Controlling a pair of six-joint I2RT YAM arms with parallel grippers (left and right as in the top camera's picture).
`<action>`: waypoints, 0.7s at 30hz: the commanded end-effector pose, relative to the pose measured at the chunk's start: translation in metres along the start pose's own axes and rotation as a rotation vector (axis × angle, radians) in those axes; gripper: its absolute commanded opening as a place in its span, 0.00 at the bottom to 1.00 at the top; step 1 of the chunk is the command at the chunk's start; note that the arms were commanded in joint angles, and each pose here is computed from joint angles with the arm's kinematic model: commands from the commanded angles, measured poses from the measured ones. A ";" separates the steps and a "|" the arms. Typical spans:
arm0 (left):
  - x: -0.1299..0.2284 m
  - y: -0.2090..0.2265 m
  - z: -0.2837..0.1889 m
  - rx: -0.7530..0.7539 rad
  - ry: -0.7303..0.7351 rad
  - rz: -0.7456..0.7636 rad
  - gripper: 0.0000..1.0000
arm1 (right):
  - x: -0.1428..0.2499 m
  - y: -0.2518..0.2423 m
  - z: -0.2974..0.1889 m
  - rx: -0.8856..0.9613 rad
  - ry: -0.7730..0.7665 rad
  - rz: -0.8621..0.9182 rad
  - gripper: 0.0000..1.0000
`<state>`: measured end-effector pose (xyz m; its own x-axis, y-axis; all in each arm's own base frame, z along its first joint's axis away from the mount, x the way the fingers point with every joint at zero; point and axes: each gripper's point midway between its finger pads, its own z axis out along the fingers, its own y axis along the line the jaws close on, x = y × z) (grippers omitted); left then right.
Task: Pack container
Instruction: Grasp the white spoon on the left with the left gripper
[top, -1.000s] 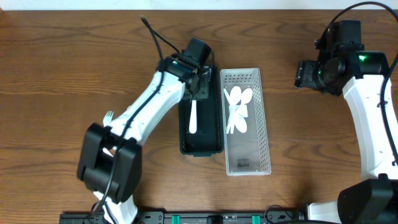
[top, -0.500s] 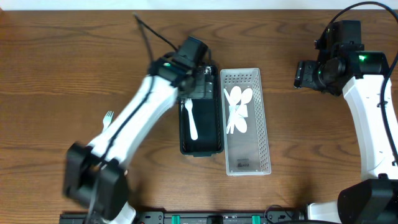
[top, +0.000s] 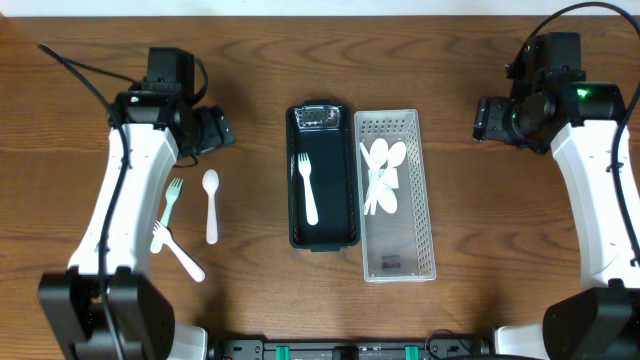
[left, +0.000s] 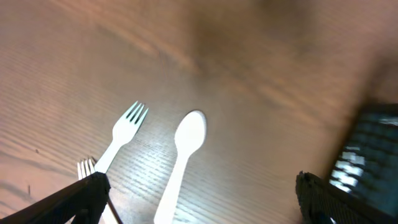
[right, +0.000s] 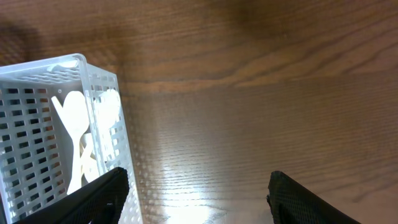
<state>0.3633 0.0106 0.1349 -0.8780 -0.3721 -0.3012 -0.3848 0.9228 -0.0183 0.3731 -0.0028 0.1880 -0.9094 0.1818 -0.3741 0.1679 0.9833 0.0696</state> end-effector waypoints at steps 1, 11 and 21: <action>0.018 0.002 0.036 -0.002 0.099 0.055 0.98 | 0.001 -0.002 0.001 0.006 0.004 -0.012 0.75; 0.041 0.003 0.101 -0.048 0.250 0.114 0.98 | 0.003 -0.002 0.001 0.007 0.013 -0.013 0.75; 0.059 -0.003 0.128 0.001 0.347 0.164 0.98 | 0.003 -0.003 0.001 0.008 0.012 -0.022 0.75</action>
<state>0.3511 0.0027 0.0002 -0.9661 -0.2577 0.0153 -0.2570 0.9657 0.0361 0.3713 -0.0028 0.1873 -0.9131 0.1773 -0.3671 0.1643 0.9842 0.0666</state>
